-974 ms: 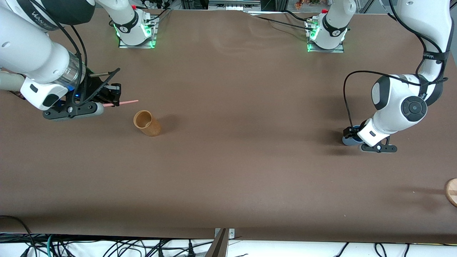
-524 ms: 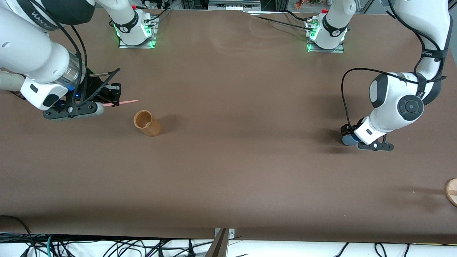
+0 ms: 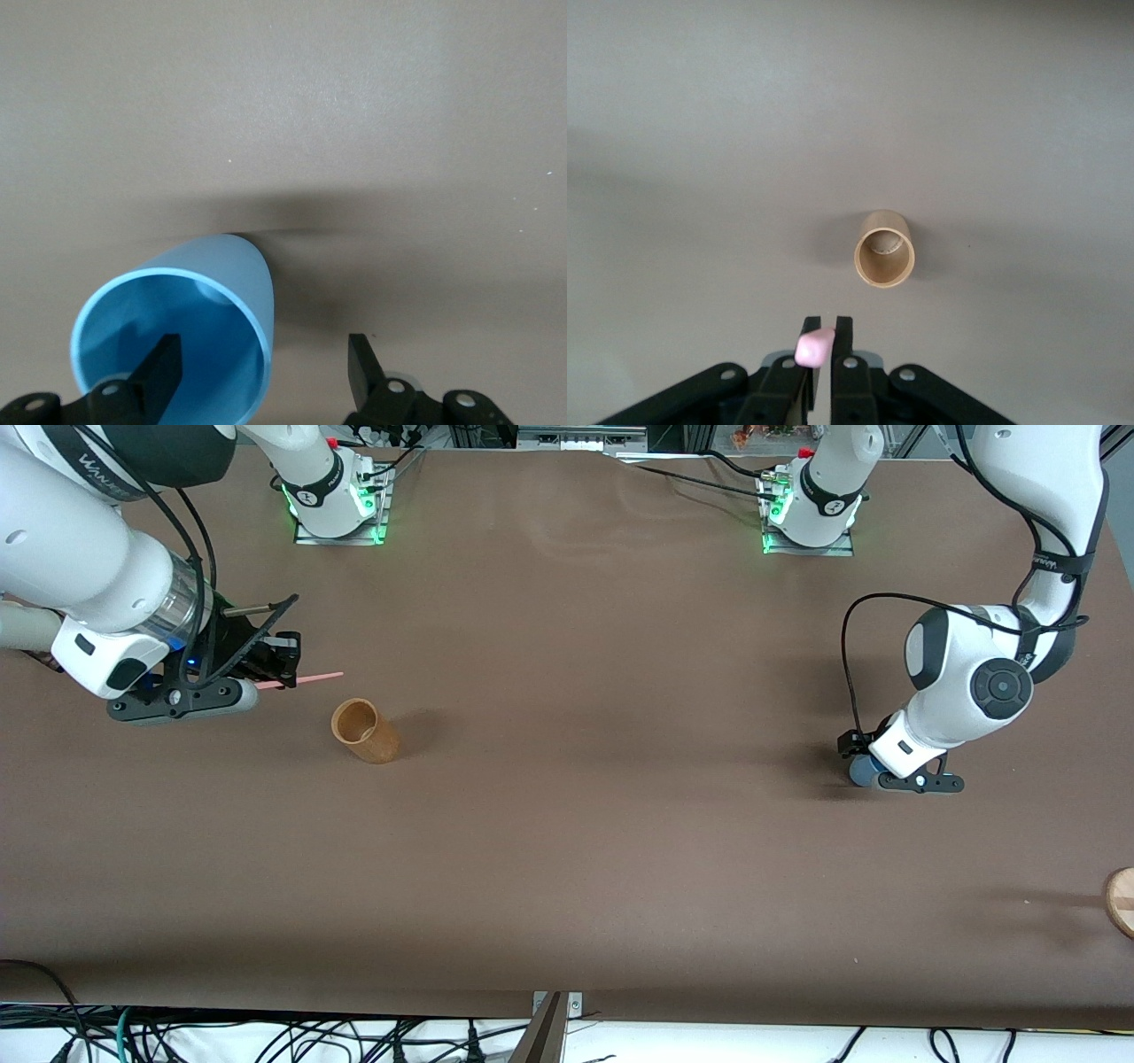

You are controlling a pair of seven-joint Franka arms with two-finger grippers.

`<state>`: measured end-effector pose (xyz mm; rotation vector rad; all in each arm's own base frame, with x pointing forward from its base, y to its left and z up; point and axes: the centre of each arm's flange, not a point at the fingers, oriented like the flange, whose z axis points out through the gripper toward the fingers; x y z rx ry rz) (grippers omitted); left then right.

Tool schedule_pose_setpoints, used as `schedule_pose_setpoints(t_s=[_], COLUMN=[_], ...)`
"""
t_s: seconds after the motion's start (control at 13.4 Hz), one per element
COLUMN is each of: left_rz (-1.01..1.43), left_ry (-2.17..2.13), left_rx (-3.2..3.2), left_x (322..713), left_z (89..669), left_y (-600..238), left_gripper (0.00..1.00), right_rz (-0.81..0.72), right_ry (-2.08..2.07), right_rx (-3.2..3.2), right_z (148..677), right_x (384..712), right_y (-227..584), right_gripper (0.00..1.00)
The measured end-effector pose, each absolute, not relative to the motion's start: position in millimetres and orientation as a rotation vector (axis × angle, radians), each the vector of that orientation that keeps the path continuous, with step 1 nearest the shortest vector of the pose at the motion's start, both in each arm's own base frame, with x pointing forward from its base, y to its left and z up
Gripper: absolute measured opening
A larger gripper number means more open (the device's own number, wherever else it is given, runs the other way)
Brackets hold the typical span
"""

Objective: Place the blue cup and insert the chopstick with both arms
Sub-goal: 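Close the left gripper on the blue cup and lift it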

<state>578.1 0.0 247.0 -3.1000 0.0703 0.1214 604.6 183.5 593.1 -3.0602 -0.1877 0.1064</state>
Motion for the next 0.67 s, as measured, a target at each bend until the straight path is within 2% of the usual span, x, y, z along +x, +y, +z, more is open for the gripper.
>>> schedule_pose_setpoints(t_s=[0.15,0.45,0.6,0.67], left_rz=[0.119,0.117,0.117,0.117], left_ry=[0.069,0.068,0.065,0.063], left_rx=[-3.100,-3.100,-3.100,-3.099], left_x=[575.4,575.0,575.1,575.1], left_z=[238.4,237.2,237.3,237.4], left_y=[0.4,0.9,1.9,2.7], left_gripper=[0.78,0.31,0.11,0.05], right_rz=[0.107,0.109,0.109,0.109], right_ry=[-0.188,-0.187,-0.187,-0.186], right_rx=[-3.060,-3.060,-3.061,-3.061], right_z=[592.9,592.7,592.6,592.5], right_x=[604.6,604.7,604.7,604.7], right_y=[183.5,183.5,183.3,183.2], right_gripper=[0.08,0.08,0.08,0.08])
